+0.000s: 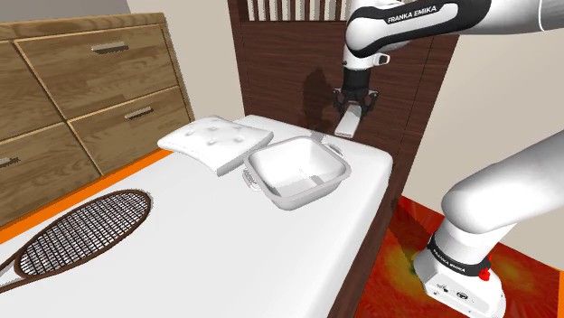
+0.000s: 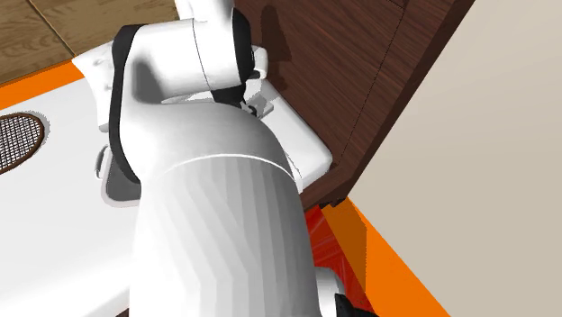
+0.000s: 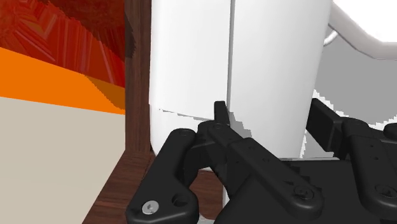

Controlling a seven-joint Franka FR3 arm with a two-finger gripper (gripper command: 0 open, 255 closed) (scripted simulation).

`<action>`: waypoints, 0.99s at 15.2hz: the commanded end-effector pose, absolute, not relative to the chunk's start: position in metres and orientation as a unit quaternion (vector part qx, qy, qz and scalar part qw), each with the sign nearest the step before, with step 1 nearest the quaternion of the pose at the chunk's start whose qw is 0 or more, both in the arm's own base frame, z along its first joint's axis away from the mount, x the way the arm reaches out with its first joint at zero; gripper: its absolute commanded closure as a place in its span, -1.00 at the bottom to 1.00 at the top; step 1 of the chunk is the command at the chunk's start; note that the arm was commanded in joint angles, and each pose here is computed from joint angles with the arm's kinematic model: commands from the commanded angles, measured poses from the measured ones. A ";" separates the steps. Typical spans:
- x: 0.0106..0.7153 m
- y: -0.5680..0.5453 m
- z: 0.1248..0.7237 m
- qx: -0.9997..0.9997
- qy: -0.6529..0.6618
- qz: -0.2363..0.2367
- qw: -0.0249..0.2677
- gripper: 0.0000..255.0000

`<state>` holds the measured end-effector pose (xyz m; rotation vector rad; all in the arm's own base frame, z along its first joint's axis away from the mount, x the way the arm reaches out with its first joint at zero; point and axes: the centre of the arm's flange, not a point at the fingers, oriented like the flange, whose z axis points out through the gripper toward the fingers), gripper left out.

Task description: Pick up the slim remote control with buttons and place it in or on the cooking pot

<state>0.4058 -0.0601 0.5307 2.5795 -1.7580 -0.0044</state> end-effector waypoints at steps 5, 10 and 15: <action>0.424 0.016 0.532 0.826 -0.564 -0.001 0.010 1.00; 0.440 0.080 0.534 0.826 -0.564 -0.001 0.010 1.00; 0.455 0.144 0.535 0.826 -0.564 -0.001 0.010 1.00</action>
